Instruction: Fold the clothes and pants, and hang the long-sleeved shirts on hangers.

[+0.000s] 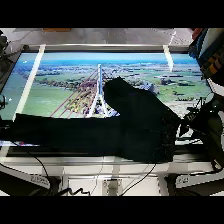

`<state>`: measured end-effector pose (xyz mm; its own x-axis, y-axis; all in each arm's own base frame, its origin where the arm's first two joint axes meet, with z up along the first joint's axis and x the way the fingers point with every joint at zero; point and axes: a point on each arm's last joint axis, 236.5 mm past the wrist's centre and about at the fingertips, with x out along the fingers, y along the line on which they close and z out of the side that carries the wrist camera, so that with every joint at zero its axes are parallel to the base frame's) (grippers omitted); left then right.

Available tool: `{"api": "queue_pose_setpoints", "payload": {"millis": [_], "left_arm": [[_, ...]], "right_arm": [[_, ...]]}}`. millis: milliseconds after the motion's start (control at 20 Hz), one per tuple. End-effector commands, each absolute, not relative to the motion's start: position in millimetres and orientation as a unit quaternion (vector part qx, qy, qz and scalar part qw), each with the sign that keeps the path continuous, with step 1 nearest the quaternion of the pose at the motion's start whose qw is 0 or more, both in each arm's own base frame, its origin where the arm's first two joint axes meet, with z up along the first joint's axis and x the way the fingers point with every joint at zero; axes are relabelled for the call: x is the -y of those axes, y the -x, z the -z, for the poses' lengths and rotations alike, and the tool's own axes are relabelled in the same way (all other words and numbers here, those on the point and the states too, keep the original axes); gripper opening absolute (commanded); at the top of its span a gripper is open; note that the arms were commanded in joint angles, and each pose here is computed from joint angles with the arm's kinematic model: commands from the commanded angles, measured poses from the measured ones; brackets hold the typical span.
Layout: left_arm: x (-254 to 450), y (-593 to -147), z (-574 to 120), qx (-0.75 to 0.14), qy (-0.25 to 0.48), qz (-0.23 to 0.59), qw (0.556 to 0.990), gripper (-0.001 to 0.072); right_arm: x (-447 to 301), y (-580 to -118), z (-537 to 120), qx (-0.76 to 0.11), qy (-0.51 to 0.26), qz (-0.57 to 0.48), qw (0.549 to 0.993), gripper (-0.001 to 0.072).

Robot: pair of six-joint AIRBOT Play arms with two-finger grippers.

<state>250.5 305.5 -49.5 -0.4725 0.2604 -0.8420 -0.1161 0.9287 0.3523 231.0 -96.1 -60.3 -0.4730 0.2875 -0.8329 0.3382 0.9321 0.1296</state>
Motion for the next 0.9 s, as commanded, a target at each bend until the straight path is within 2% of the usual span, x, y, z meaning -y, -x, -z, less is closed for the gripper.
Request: {"api": "queue_pose_setpoints", "payload": {"millis": [0, 300, 350, 450, 500, 650, 700, 800, 850], "left_arm": [[-322, -221, 59, -0.838, -0.034, -0.221, 0.498, 0.0027], [-349, -243, 54, -0.785, -0.048, -0.268, 0.556, 0.0030], [-350, -244, 55, -0.784, -0.049, -0.267, 0.558, 0.0096], [-350, -245, 55, -0.783, -0.051, -0.267, 0.559, 0.0676], [-350, -245, 54, -0.783, -0.052, -0.267, 0.559, 0.0698], [-351, -244, 49, -0.784, -0.059, -0.274, 0.554, 0.0693], [-353, -247, 44, -0.776, -0.057, -0.289, 0.557, 0.0678], [-355, -268, 28, -0.754, -0.067, -0.300, 0.581, 0.0559], [-356, -285, 17, -0.733, -0.074, -0.307, 0.603, 0.0558]], "right_arm": [[104, -248, 51, -0.843, -0.177, 0.034, 0.507, 0.0568], [101, -250, 51, -0.841, -0.184, 0.033, 0.508, 0.0568], [99, -252, 51, -0.839, -0.190, 0.032, 0.509, 0.0568], [94, -254, 50, -0.836, -0.199, 0.025, 0.511, 0.0568], [94, -254, 50, -0.836, -0.199, 0.024, 0.511, 0.0568], [95, -256, 51, -0.834, -0.199, 0.025, 0.515, 0.0567], [96, -259, 53, -0.829, -0.198, 0.027, 0.522, 0.0566], [95, -269, 57, -0.817, -0.203, 0.026, 0.539, 0.0546], [95, -275, 59, -0.809, -0.205, 0.026, 0.550, 0.0546]]}}
